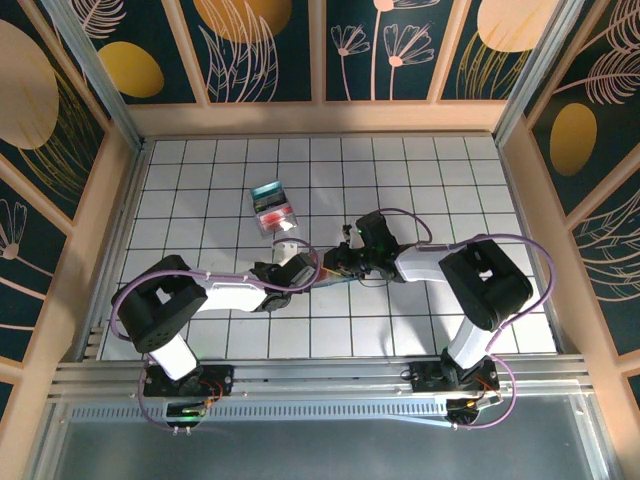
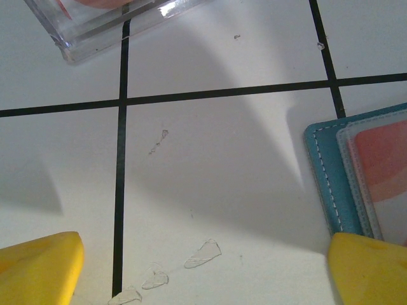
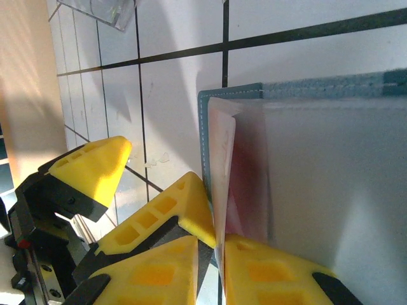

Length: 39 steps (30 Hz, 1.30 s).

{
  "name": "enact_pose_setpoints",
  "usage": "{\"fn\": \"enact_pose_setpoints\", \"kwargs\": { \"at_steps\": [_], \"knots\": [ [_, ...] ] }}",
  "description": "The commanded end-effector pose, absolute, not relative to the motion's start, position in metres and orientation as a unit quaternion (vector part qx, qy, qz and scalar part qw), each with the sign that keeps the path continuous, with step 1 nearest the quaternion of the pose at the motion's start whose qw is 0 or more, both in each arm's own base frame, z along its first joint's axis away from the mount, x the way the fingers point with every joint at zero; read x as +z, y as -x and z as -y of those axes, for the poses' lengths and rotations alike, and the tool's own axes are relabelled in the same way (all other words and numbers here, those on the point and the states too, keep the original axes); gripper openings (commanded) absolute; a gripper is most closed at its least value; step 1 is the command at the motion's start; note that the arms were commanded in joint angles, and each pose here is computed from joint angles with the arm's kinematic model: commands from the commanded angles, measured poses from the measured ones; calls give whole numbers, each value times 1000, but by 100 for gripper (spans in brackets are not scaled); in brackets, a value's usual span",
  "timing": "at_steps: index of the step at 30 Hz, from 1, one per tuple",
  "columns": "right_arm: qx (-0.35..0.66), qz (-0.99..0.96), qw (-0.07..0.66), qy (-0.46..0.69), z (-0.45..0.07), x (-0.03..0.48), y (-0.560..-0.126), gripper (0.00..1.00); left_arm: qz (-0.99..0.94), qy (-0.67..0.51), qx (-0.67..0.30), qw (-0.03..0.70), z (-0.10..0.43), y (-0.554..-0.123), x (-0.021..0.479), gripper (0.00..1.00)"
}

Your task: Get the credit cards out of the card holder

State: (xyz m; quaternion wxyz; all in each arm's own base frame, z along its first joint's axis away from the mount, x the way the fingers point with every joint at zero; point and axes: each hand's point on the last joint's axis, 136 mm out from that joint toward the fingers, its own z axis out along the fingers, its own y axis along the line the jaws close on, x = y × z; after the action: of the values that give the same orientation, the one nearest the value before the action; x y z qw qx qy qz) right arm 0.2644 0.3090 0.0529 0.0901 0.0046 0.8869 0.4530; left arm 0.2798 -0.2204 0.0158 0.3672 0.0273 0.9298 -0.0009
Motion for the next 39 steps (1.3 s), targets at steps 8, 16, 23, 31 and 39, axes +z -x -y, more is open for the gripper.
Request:
{"fn": "enact_pose_setpoints", "kwargs": {
  "at_steps": [8, 16, 23, 31, 39],
  "knots": [
    [498, -861, 105, 3, -307, 79, -267, 17, -946, -46, 30, 320, 214, -267, -9, 99],
    [491, -864, 107, -4, -301, 78, -269, 20, -948, -44, 33, 314, 213, -265, -12, 99],
    [485, -868, 109, -8, -297, 76, -271, 20, -947, -43, 35, 315, 212, -265, -12, 99],
    [476, -872, 112, -16, -290, 74, -273, 20, -948, -43, 38, 314, 210, -265, -13, 99],
    [465, -878, 110, -24, -286, 68, -274, 19, -948, -41, 37, 315, 210, -265, -13, 99]
  ]
}}
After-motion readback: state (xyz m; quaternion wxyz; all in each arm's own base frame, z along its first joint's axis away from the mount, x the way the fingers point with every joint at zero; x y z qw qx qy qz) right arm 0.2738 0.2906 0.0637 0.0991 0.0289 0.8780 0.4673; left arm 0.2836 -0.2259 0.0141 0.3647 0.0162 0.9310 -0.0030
